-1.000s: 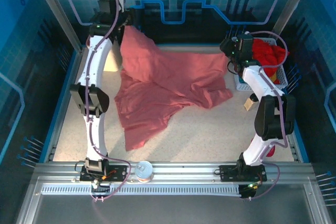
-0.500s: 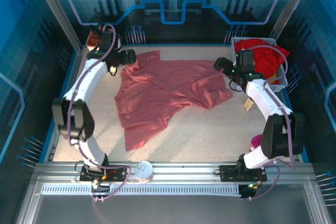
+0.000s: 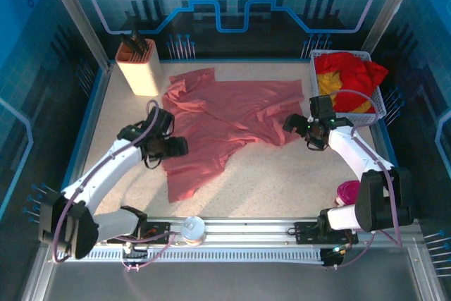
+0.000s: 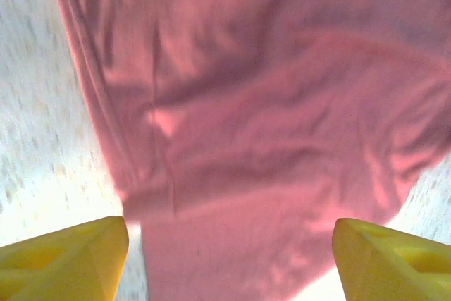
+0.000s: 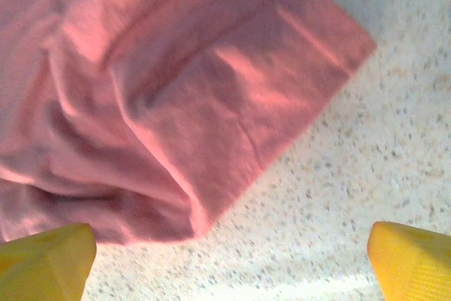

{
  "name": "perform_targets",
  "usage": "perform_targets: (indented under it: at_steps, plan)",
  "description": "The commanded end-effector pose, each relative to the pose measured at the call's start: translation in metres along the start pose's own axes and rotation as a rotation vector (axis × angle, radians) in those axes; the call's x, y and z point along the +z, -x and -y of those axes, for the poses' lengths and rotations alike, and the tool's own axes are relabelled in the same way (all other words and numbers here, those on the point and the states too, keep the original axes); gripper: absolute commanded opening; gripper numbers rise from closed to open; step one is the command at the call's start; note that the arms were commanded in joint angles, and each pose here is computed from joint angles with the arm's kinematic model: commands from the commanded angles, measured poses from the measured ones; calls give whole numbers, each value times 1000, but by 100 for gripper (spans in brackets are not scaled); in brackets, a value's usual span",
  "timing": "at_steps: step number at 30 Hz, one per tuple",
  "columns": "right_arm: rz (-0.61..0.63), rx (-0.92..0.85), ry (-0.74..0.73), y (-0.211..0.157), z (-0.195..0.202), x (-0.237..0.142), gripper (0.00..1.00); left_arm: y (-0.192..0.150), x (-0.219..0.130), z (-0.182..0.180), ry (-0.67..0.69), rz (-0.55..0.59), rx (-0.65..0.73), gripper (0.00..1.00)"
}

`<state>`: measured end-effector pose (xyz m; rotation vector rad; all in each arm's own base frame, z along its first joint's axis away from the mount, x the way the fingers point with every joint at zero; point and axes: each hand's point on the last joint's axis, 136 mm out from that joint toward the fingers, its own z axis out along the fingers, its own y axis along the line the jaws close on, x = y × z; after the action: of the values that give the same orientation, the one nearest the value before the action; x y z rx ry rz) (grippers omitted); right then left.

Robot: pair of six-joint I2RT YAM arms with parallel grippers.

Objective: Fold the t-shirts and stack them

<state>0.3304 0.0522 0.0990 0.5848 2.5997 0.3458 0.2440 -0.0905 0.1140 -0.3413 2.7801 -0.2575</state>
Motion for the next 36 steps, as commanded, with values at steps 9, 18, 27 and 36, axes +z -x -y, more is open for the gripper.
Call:
perform_targets:
  at_steps: [9, 18, 27, 36]
  plan:
    - [-70, -23, 15, -28, 6, 2, 98, -122, 18, -11, 125, -262, -141, 58]
    - [-88, -12, 41, -27, -1, 6, 95, -158, 30, -28, 165, -321, -190, 62]
    - [-90, -3, 19, -29, 4, 9, 94, -144, 57, -27, 180, -232, -185, 55]
    - [-85, 9, -42, -31, 19, 21, 88, -102, 53, -25, 222, -83, -152, 28]
